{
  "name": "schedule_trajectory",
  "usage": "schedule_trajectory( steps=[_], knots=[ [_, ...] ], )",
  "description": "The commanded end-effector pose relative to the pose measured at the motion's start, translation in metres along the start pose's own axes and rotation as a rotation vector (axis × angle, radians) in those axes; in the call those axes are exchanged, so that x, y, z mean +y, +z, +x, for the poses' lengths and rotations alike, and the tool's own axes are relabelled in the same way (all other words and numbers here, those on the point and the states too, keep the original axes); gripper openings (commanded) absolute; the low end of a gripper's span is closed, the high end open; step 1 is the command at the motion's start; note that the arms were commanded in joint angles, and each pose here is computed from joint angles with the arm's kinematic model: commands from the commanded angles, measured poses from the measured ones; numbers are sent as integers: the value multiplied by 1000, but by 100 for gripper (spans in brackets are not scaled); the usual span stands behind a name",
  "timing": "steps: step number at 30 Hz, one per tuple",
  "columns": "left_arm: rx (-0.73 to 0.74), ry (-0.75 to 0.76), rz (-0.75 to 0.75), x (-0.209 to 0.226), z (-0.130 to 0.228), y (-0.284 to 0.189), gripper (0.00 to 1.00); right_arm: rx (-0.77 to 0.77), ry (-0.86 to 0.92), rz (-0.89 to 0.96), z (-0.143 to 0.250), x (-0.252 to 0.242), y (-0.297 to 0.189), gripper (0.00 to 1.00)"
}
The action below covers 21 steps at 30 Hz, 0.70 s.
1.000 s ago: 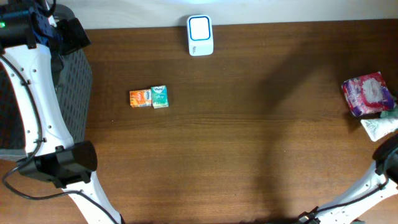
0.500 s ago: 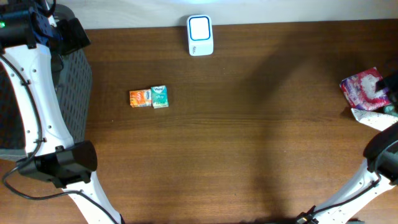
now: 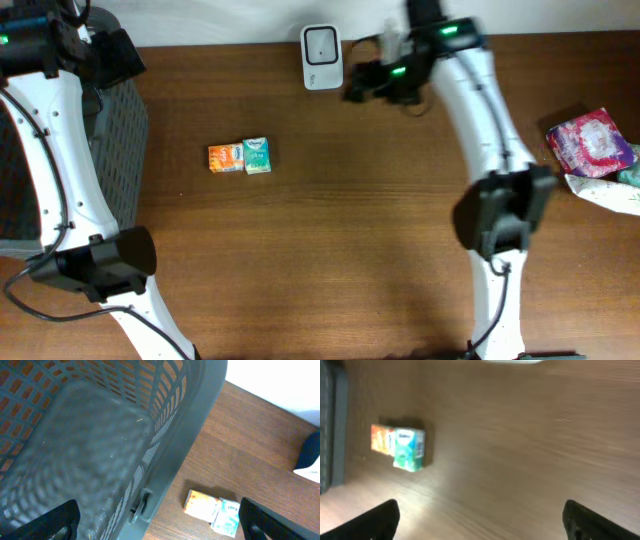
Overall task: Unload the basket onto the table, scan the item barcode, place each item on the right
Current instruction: 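Reach the right gripper toward the orange and green tissue packs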
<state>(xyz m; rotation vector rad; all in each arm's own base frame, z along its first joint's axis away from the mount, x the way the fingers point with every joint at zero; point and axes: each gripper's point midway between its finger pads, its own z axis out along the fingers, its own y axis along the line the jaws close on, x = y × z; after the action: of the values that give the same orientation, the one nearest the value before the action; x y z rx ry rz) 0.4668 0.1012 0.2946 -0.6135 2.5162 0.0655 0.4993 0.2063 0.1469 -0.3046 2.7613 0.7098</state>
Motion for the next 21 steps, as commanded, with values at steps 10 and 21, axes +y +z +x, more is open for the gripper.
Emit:
schedule_trajectory(
  steps=[10,21],
  knots=[
    [-7,-11,6,1,-1,-3,99,-11,-67,-30,18,104,156,76],
    [-7,-11,6,2,-2,-3,99,192,38,-158,74,115,202,12]
  ],
)
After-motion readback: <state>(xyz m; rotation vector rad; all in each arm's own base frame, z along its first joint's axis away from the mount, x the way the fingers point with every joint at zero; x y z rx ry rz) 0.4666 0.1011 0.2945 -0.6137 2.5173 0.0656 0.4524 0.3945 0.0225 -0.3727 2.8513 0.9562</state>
